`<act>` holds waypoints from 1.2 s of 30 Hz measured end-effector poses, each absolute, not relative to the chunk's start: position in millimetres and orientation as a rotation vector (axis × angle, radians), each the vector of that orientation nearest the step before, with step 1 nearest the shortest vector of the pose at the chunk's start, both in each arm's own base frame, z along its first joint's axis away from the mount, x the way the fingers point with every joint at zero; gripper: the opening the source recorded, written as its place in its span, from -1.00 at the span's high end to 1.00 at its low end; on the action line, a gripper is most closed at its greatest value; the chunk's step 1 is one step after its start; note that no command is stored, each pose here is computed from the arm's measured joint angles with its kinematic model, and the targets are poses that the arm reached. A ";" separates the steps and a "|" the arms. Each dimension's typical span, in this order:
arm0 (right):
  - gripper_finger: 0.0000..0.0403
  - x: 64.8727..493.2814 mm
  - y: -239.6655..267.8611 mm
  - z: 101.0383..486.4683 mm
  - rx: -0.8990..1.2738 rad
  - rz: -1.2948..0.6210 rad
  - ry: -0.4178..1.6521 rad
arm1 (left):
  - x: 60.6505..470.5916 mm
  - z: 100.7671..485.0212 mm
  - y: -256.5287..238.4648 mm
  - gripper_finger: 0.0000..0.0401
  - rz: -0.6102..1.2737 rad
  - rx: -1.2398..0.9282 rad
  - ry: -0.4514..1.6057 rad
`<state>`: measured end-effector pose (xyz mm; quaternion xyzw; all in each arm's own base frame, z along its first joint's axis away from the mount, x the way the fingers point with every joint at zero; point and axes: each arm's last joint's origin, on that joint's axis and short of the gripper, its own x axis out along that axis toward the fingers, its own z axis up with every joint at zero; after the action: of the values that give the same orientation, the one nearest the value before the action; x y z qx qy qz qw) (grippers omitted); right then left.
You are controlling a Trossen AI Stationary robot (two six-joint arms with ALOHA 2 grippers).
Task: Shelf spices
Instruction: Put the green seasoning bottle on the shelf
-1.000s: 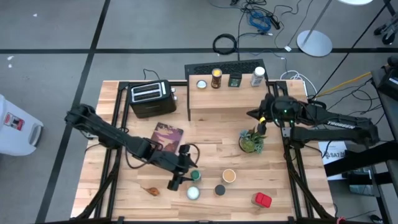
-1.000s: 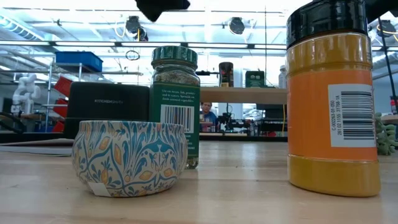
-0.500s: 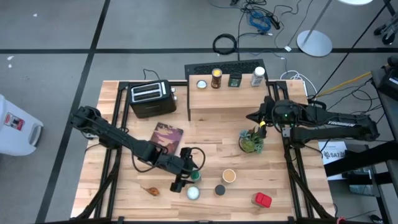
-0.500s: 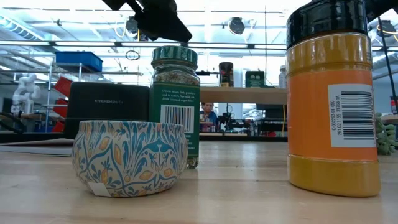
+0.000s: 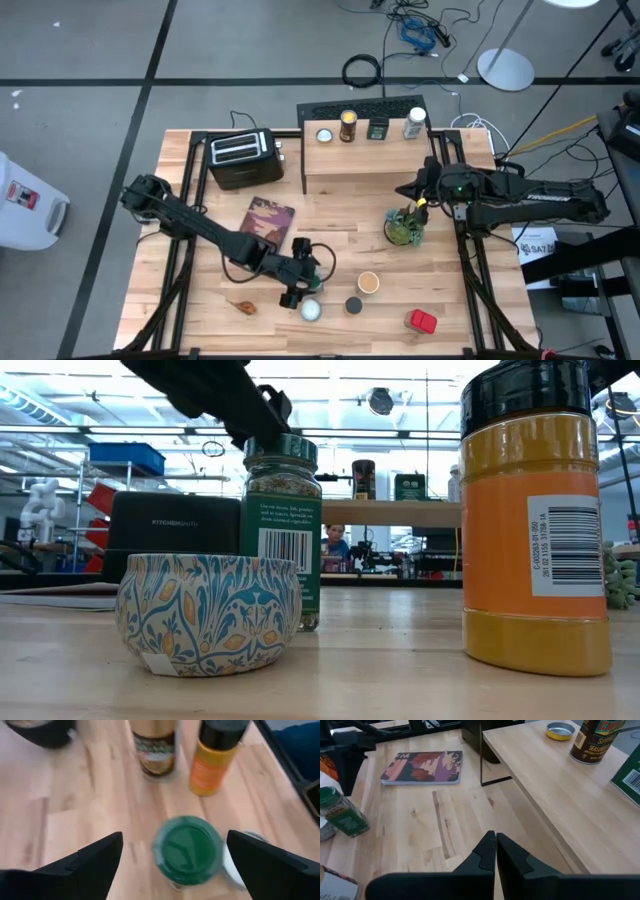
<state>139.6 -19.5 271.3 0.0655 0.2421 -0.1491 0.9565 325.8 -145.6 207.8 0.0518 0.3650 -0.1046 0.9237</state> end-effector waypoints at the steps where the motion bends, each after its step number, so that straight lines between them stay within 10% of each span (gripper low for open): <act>1: 1.00 139.9 -19.2 271.1 0.133 -0.301 0.493 | 325.9 208.1 -145.8 -0.84 -0.204 0.118 0.743; 36: 1.00 143.4 -19.4 268.9 0.151 -0.305 0.506 | 331.8 192.3 -153.4 -0.39 -0.249 0.141 0.752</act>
<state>143.4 -19.4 268.9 0.0742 0.2490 -0.1499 0.9539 331.8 -153.4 192.3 0.0686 0.3660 -0.1214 0.9201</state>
